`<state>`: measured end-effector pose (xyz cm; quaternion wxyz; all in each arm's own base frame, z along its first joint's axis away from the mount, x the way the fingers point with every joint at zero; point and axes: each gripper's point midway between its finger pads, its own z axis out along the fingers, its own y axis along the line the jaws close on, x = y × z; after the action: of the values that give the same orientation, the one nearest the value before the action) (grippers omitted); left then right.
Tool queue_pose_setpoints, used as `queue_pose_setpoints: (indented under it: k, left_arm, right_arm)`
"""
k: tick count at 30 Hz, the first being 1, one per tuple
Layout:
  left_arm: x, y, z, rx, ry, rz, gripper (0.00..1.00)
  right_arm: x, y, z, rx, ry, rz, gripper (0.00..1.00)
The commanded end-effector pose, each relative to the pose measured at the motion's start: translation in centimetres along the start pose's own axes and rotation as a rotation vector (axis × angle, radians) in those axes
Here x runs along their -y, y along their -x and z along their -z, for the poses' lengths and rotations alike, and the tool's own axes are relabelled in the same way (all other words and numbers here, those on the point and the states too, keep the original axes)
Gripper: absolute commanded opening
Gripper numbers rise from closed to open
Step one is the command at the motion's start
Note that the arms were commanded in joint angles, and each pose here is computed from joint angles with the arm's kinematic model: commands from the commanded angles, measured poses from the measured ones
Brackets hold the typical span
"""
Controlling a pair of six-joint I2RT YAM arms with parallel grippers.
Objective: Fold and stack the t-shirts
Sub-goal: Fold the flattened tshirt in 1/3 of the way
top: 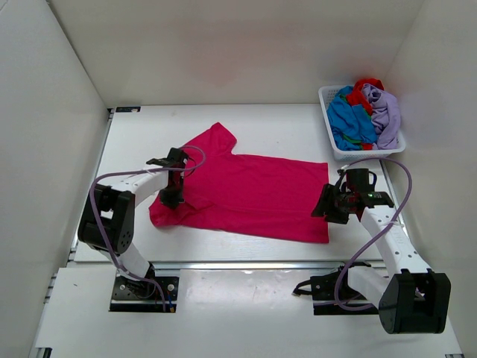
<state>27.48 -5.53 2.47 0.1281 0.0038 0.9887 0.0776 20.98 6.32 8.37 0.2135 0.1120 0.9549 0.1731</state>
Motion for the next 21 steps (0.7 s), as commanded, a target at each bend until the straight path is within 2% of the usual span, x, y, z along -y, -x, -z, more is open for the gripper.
queue_pose_setpoints:
  k: [1,4,6,8,15,16,17,18,20,21]
  left_arm:
    - [-0.1,2.5,2.3,0.088,-0.005,-0.004,0.12]
    - [-0.4,4.0,3.7,0.127,-0.004,-0.019,0.12]
    - [-0.3,5.0,4.5,0.166,-0.011,-0.026,0.05]
    - [-0.1,6.3,5.3,0.197,-0.031,-0.036,0.03]
    - [-0.3,8.4,4.4,0.216,-0.005,-0.071,0.04]
    - [-0.4,8.2,3.7,0.199,0.019,-0.080,0.09]
    - [-0.6,8.8,3.4,0.203,0.032,-0.069,0.23]
    - [-1.1,8.8,3.2,0.190,0.057,-0.049,0.26]
    - [-2.0,8.8,3.2,0.171,0.097,-0.040,0.48]
    - [-2.2,8.8,3.5,0.177,0.101,-0.032,0.50]
  right_arm:
    - [-0.5,1.0,0.2,0.044,0.027,0.017,0.47]
    - [-0.5,0.8,0.0,0.035,0.026,0.022,0.47]
    - [-0.6,0.6,-0.1,0.027,0.031,0.025,0.48]
    - [-0.7,0.7,0.0,0.032,0.035,0.014,0.47]
    - [-0.8,0.2,-0.1,0.013,0.029,0.034,0.47]
    - [-0.7,0.6,-0.1,0.024,0.026,0.028,0.47]
    - [-0.5,0.4,-0.3,0.016,0.014,0.036,0.47]
    - [-0.7,0.6,-0.1,0.022,0.021,0.037,0.47]
    - [-0.7,0.6,-0.2,0.022,0.008,0.063,0.47]
    - [-0.8,0.5,-0.3,0.014,0.004,0.060,0.47]
